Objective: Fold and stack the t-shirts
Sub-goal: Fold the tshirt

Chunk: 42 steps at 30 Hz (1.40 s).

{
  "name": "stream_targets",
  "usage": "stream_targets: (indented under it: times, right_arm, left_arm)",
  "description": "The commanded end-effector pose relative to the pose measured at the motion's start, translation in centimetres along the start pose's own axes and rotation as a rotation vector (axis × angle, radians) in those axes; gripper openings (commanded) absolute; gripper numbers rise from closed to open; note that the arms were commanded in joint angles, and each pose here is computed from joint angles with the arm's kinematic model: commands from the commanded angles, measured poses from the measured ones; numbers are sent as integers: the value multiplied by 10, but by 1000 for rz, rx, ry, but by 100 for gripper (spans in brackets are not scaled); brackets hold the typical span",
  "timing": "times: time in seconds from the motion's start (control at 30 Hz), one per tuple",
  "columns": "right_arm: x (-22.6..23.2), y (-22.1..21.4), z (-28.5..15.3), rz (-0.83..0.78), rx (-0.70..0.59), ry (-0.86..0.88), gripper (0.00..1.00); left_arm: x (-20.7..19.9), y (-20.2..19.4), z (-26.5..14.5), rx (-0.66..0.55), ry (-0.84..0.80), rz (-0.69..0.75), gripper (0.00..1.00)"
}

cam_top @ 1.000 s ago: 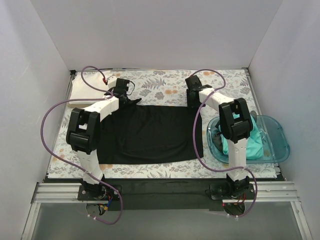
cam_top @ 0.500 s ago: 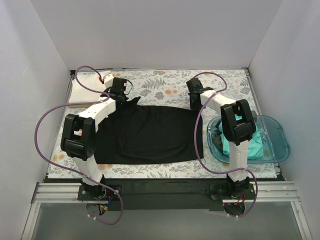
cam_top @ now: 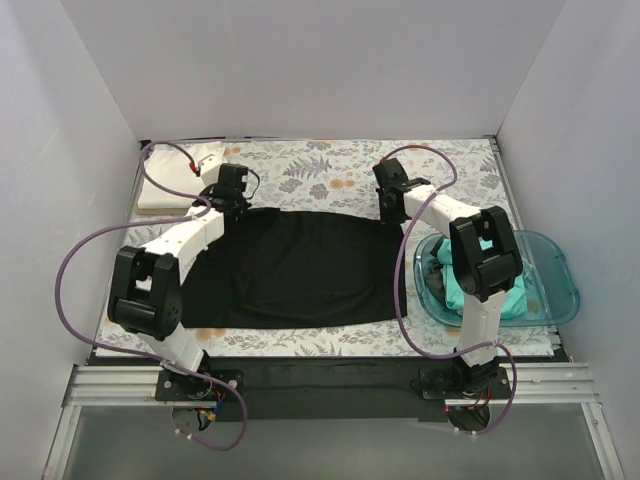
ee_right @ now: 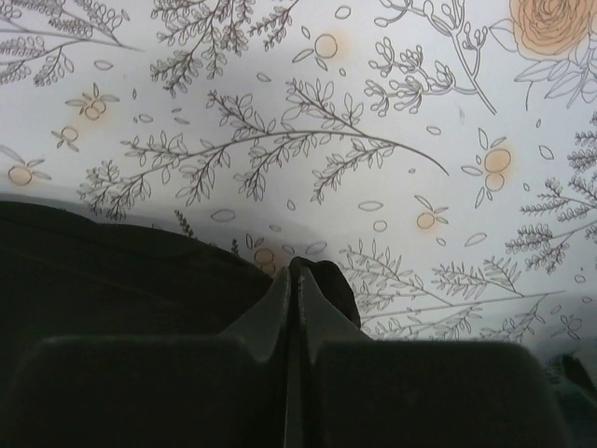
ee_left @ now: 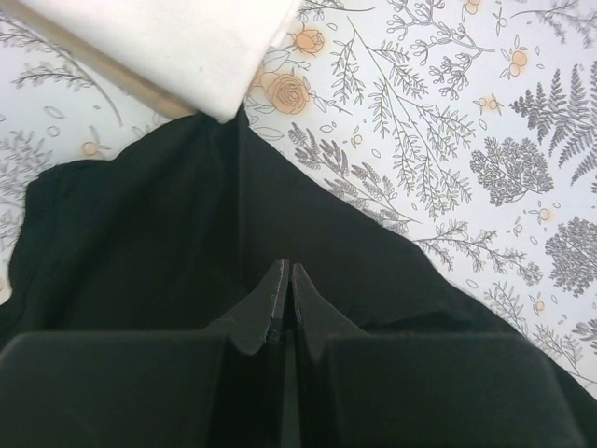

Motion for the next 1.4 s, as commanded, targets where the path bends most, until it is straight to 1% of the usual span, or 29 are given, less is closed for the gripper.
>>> stream_targets:
  times: [0.0,0.17,0.2,0.27,0.3,0.37,0.4,0.53,0.67,0.7,0.8,0.83,1.03,1.2,1.37]
  right_arm:
    - [5,17,-25,14,-78,42,1]
    - [1,11,-35,12,-84,54,1]
    - [0,12,-39,14,-92,60,1]
    - [-1,9,-41,11,-91,63,1]
    - [-2,10,-45,9,-96,68,1]
    - [-2,7,-48,8,-93,82,1]
    - [-1,9,-52,5,-102,91,1]
    - [4,3,-58,-18,-100,134,1]
    - [3,-3,-63,-31,-103,141,1]
    - [2,-4,-65,-31,-104,141,1]
    - [1,-4,-71,-32,-113,148,1]
    - [0,-6,-71,-31,-112,146,1]
    - [-7,-9,-81,-35,-126,149,1]
    - [-9,-13,-91,-40,-132,168,1]
    - [-14,-20,-95,-41,-129,172,1]
  left_arm:
    - [13,20,-27,-84,14,-51,0]
    - [24,14,-48,-97,-11,-90,0]
    - [27,6,-49,-82,-10,-92,0]
    - [29,7,-61,-90,-30,-129,0]
    - [34,0,-63,-75,-21,-128,0]
    - [39,0,-73,-77,-21,-164,0]
    - [45,-7,-76,-54,-3,-160,0]
    - [61,-17,-91,-39,31,-202,0]
    - [69,-25,-110,-31,9,-237,0]
    - [71,-22,-117,-46,-3,-265,0]
    - [78,-31,-127,-28,1,-295,0]
    - [80,-29,-133,-41,-12,-311,0]
    - [91,-44,-146,-20,-21,-359,0]
    - [108,-62,-153,9,26,-402,0]
    - [111,-75,-159,35,5,-439,0]
Point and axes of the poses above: each gripper's point midway between its finger pads, its own z axis out along the fingers, its own x axis along the line the jaws close on, y = z × x, the point moved 1 cm from there along -z, back along the fingers, and after that the axes turned 12 degrees about z, right-handed, at the moved point
